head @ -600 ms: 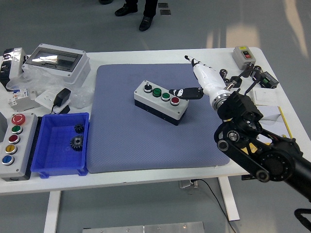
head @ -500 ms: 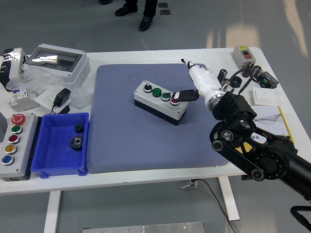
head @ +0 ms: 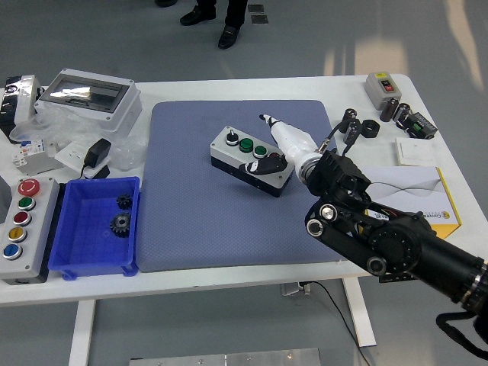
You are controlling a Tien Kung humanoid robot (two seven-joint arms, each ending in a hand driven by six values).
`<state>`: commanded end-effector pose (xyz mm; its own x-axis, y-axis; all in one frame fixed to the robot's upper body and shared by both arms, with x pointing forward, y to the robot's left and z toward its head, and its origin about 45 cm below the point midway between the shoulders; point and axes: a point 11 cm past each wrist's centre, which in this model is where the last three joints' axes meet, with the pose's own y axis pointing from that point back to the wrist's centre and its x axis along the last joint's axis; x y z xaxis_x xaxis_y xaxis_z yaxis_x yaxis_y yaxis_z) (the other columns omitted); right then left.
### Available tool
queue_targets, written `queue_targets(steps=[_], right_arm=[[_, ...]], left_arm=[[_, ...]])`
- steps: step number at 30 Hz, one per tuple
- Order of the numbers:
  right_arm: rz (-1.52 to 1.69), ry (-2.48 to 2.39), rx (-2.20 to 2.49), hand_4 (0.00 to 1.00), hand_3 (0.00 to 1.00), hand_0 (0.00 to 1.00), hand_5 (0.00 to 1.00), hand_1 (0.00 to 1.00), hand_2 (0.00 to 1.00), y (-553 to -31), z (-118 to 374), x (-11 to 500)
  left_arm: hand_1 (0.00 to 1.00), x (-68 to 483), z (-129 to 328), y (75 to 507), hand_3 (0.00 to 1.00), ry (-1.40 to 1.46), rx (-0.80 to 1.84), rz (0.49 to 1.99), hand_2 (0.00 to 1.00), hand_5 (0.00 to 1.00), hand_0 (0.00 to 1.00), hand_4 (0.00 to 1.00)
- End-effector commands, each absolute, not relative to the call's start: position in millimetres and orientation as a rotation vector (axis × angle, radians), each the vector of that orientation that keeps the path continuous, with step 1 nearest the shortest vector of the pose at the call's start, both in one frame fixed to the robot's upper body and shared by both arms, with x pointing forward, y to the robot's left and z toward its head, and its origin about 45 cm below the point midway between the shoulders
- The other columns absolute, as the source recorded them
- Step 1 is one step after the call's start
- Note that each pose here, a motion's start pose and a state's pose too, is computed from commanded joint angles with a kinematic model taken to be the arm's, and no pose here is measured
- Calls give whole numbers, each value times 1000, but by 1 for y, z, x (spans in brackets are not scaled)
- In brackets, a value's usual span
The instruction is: Pick up the button,place it on the desk,press the button,press the button
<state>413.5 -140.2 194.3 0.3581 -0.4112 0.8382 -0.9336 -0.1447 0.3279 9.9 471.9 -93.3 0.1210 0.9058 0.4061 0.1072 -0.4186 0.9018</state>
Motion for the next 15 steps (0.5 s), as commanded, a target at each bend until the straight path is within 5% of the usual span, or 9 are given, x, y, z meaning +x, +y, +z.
queue_targets(steps=[15], right_arm=[[731,-1141,1636,998,998,998,410,998,998,-143,169,419]], left_arm=[[557,13,-93,471,581,995,1662,1372,529,203,622,483]])
